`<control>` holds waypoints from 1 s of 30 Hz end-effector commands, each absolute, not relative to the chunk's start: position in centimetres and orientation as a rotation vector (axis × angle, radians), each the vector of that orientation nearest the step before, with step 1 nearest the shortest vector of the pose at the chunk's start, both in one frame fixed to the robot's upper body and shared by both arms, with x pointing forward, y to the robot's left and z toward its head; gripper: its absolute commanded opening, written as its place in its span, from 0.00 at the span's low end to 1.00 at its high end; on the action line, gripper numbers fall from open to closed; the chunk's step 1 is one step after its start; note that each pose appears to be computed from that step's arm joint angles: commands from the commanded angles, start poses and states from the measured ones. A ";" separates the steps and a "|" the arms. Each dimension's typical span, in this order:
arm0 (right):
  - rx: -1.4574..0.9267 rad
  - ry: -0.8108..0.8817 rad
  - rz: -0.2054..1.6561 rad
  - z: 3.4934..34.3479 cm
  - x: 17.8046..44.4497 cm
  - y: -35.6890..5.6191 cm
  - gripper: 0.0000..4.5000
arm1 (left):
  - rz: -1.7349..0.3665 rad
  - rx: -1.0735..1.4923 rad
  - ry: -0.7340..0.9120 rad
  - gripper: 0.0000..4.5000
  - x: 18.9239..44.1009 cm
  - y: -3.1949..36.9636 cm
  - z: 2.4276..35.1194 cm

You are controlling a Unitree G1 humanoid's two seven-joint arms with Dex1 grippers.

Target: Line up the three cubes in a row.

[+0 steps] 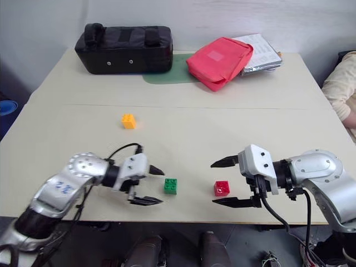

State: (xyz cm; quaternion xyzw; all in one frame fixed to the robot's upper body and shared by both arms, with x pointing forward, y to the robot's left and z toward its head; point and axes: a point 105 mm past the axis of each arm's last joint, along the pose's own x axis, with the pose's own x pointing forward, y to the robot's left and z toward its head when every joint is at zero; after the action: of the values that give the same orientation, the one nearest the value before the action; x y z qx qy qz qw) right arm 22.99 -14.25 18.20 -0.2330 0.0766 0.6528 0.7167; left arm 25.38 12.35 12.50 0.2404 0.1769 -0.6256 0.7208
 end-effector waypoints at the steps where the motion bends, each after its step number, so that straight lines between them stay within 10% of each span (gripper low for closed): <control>1: -0.518 0.104 1.432 19.5 23.7 -14.3 1.00 | -1.262 0.499 0.354 0.99 25.0 16.7 14.1; 14: -0.504 0.029 1.447 20.2 25.9 -13.6 1.00 | -0.735 0.421 0.388 0.99 22.0 29.3 14.4; 30: -0.497 -0.064 1.346 22.4 27.6 -12.8 1.00 | -0.374 0.133 0.301 0.99 34.4 21.4 18.4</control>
State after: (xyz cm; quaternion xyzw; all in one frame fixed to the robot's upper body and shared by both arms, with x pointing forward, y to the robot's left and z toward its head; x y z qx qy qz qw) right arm 27.91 -12.75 21.45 -0.2168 -0.0100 0.6229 0.7516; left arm 33.60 20.69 18.58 0.0580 0.1378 -0.2283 0.9620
